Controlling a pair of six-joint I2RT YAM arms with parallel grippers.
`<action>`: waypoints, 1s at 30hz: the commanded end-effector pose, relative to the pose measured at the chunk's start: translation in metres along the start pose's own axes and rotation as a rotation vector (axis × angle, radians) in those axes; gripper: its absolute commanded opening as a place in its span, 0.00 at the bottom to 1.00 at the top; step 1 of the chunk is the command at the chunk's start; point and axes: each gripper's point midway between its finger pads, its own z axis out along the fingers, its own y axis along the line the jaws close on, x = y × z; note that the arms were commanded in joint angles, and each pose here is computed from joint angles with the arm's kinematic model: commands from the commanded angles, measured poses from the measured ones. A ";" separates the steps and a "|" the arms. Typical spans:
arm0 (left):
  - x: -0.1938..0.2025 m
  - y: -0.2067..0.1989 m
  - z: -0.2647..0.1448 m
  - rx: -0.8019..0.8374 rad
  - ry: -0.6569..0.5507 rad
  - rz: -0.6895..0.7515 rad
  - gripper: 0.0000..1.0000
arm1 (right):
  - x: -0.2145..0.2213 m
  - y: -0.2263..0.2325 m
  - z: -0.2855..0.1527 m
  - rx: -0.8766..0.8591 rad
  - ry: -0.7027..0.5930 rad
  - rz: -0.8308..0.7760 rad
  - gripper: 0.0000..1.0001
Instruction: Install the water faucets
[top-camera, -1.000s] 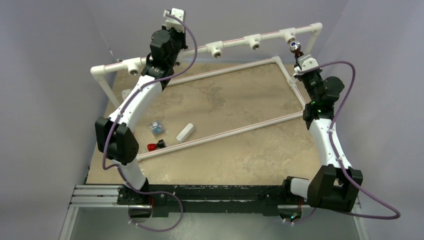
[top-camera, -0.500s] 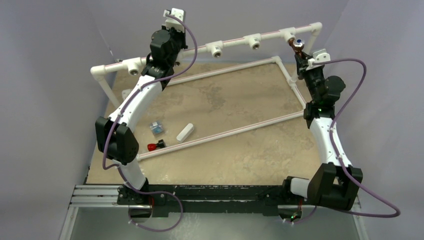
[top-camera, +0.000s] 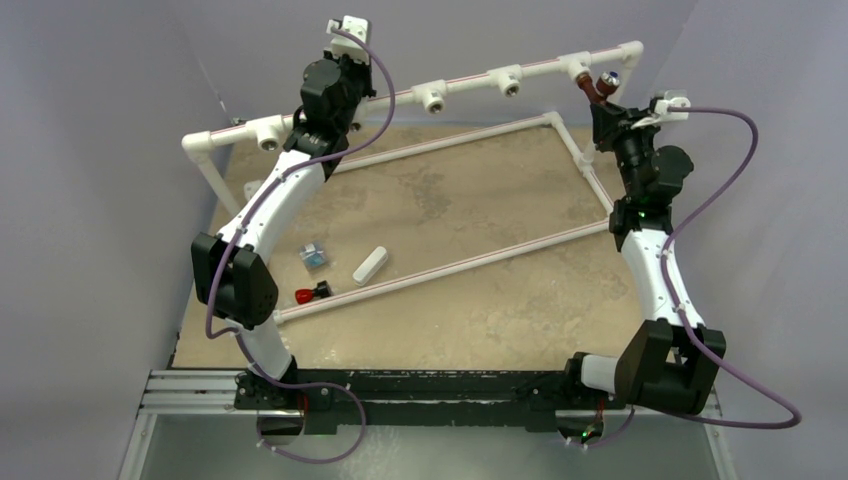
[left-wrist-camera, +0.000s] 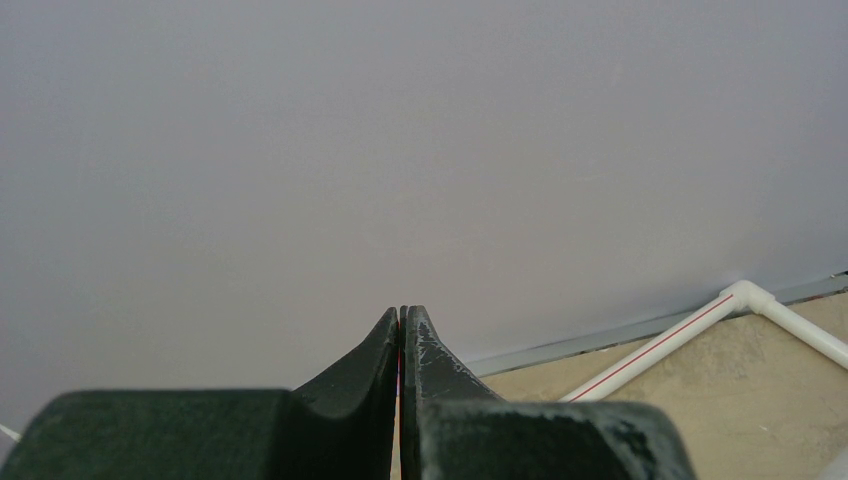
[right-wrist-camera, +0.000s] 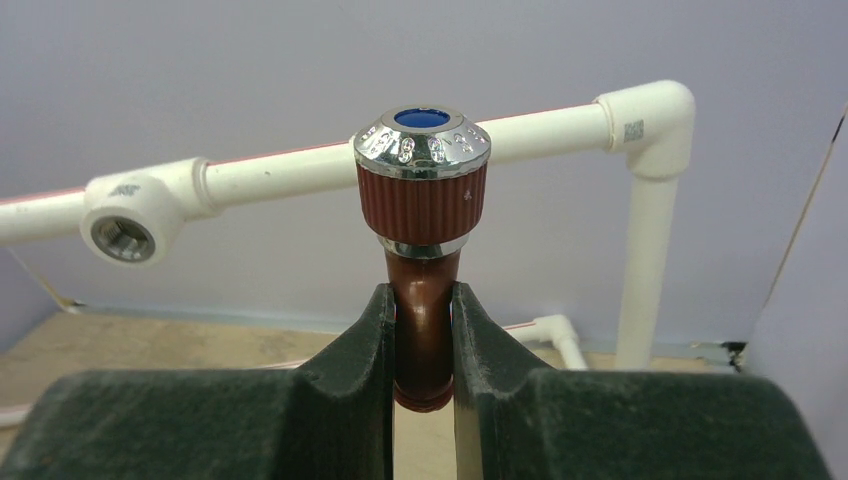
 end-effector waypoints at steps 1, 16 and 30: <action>0.069 -0.022 -0.006 0.065 0.200 0.047 0.00 | 0.002 -0.035 0.007 0.191 -0.039 0.185 0.00; 0.069 -0.025 -0.007 0.065 0.198 0.063 0.00 | 0.011 -0.019 0.003 0.195 -0.056 0.672 0.00; 0.070 -0.032 -0.007 0.070 0.197 0.085 0.00 | -0.009 -0.006 0.002 0.146 -0.090 1.057 0.00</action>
